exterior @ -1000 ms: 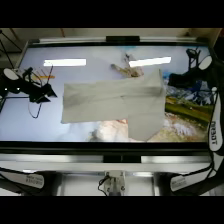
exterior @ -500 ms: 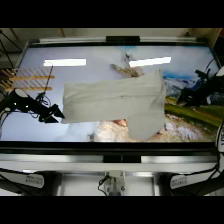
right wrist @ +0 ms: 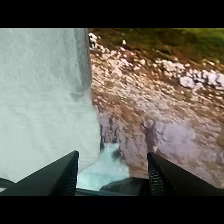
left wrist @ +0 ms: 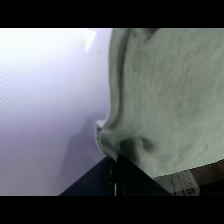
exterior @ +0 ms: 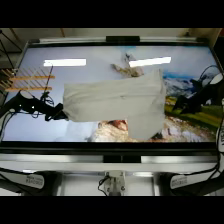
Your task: Fold the shirts.
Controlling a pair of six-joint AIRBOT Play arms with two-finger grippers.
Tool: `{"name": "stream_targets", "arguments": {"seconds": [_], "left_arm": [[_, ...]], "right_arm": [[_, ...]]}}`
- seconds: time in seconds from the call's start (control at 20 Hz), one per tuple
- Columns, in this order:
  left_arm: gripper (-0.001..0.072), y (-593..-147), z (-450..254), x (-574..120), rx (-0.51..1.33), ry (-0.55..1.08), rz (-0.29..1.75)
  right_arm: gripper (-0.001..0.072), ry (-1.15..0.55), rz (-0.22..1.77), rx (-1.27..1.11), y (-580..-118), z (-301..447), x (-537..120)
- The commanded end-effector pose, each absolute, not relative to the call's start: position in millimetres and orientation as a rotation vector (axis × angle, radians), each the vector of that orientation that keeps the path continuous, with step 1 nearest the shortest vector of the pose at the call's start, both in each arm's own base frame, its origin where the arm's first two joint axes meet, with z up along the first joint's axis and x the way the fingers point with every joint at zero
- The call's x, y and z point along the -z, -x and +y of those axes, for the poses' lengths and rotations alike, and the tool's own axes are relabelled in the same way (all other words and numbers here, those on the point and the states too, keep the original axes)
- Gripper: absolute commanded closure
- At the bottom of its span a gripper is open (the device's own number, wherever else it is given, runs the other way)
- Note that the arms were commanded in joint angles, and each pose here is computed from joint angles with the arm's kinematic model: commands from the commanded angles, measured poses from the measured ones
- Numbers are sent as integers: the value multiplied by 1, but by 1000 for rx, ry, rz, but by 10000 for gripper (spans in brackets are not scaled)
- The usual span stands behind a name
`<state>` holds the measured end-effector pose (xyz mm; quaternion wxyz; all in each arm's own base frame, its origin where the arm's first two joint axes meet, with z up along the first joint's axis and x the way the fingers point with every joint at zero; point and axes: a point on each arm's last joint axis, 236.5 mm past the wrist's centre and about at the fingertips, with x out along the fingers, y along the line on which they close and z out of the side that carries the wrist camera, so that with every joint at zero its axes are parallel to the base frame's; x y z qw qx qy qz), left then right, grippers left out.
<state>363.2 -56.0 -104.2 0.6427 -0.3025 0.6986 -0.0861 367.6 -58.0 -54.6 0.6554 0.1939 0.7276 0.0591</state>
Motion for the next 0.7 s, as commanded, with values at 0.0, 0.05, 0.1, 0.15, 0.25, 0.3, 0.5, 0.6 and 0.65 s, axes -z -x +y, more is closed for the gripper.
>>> {"name": "stream_targets", "arguments": {"seconds": [0.0, 0.05, 0.1, 0.15, 0.25, 0.3, 0.5, 0.6, 0.65], "left_arm": [[673, -362, -62, 92, 231, 687, 1583], [673, -363, -62, 87, 235, 678, 1569], [673, -364, -62, 83, 237, 673, 1558], [673, -365, -61, 80, 238, 670, 1550], [673, -365, -62, 76, 240, 667, 1540], [673, -365, -62, 75, 240, 668, 1539], [674, -365, -65, 71, 248, 660, 1535], [675, -374, -63, 51, 271, 622, 1472], [676, -385, -61, 29, 293, 581, 1402]], "right_arm": [[153, -542, 1580, -164, -370, -35, 92], [153, -568, 1547, -174, -375, -29, 98], [154, -581, 1523, -174, -378, -27, 104], [154, -581, 1506, -173, -382, -25, 108], [154, -572, 1489, -189, -389, -19, 114], [155, -559, 1486, -203, -392, -12, 117], [639, -480, 1422, -214, -412, 3, 117], [633, -452, 1363, -223, -421, 1, 91], [634, -422, 1308, -234, -429, -2, 66]]}}
